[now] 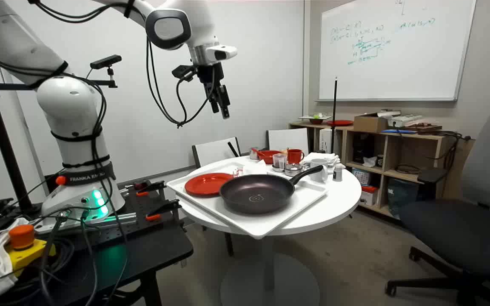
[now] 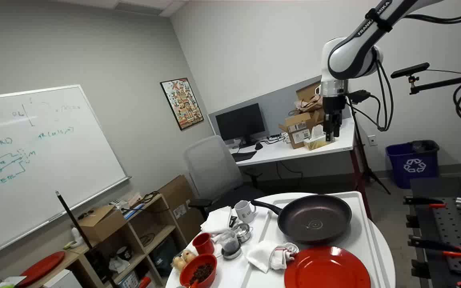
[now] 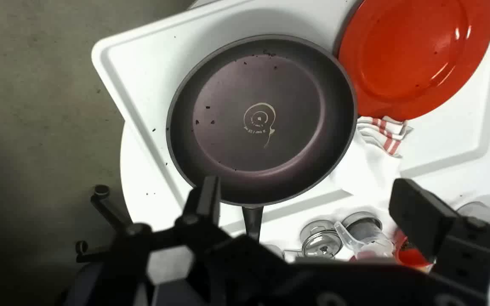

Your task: Pick up the cloth from the table and wipe the red plate

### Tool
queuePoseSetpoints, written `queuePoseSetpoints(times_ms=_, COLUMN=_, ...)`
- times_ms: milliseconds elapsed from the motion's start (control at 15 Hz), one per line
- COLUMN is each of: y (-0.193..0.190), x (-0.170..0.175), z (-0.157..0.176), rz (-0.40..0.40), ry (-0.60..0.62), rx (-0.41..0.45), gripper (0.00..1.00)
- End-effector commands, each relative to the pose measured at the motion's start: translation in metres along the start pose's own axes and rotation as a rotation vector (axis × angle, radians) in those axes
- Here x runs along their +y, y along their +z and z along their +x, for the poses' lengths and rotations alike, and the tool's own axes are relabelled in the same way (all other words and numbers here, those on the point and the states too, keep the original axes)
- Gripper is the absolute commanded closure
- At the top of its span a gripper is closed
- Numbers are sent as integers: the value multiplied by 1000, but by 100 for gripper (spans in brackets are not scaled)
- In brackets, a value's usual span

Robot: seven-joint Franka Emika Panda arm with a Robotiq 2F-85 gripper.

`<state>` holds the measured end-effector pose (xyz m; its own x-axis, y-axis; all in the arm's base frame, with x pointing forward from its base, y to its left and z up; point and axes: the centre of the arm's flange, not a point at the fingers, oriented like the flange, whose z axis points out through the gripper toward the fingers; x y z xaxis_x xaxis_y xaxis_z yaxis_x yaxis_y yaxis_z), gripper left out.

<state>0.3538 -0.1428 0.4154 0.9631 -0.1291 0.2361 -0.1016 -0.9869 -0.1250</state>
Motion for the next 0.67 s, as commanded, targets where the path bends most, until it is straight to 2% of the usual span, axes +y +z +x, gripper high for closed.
queuePoseSetpoints(times_ms=0, y=0, x=0, z=0, rz=0, ry=0, rx=0, gripper=0)
queuePoseSetpoints(times_ms=400, y=1, x=-1, z=1, rz=0, ry=-2, rx=4, gripper=0)
queuePoseSetpoints(times_ms=600, y=7, x=-13, z=13, rz=8, ry=-39, rx=20, gripper=0)
